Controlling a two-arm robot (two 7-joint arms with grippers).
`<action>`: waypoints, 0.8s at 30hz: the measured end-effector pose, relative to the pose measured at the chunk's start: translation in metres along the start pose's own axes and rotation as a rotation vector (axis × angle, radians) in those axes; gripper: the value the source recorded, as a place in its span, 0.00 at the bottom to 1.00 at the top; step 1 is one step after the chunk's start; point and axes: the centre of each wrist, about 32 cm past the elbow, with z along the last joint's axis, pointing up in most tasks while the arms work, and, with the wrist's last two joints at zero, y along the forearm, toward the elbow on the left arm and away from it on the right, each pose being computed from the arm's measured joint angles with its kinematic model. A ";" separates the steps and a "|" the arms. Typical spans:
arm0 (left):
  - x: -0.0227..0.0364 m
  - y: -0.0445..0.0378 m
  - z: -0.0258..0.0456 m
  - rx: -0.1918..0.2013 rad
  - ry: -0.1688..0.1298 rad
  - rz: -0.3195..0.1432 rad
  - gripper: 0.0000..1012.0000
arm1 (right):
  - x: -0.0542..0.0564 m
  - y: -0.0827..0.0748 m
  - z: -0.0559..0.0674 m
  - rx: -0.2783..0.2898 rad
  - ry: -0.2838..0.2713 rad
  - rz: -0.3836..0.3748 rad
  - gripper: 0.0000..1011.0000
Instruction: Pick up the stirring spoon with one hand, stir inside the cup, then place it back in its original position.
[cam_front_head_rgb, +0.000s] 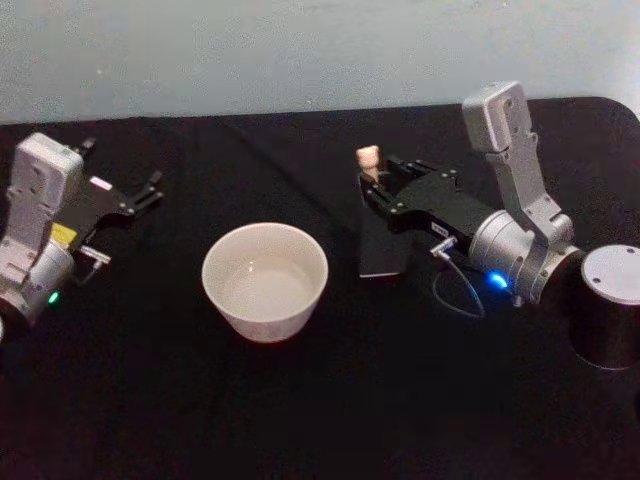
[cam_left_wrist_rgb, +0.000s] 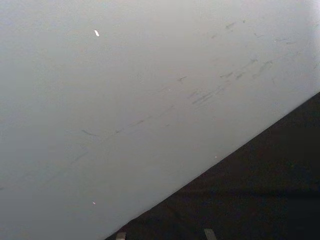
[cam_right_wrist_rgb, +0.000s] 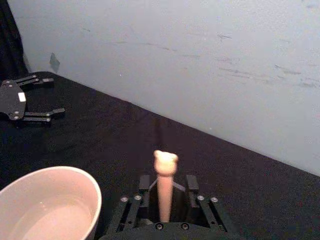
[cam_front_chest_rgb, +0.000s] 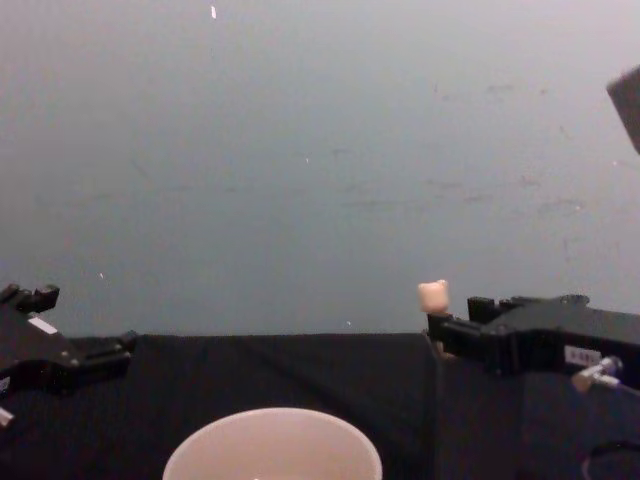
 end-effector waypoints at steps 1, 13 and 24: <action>0.0000 0.0000 0.0000 0.000 0.000 0.000 0.99 | 0.000 0.000 0.000 0.000 0.000 0.000 0.45; 0.0000 0.0000 0.0000 0.000 0.000 0.000 0.99 | 0.000 0.000 0.000 0.003 0.001 0.001 0.86; 0.0000 0.0000 0.0000 0.000 0.000 0.000 0.99 | 0.000 0.000 0.000 0.003 0.001 0.001 0.99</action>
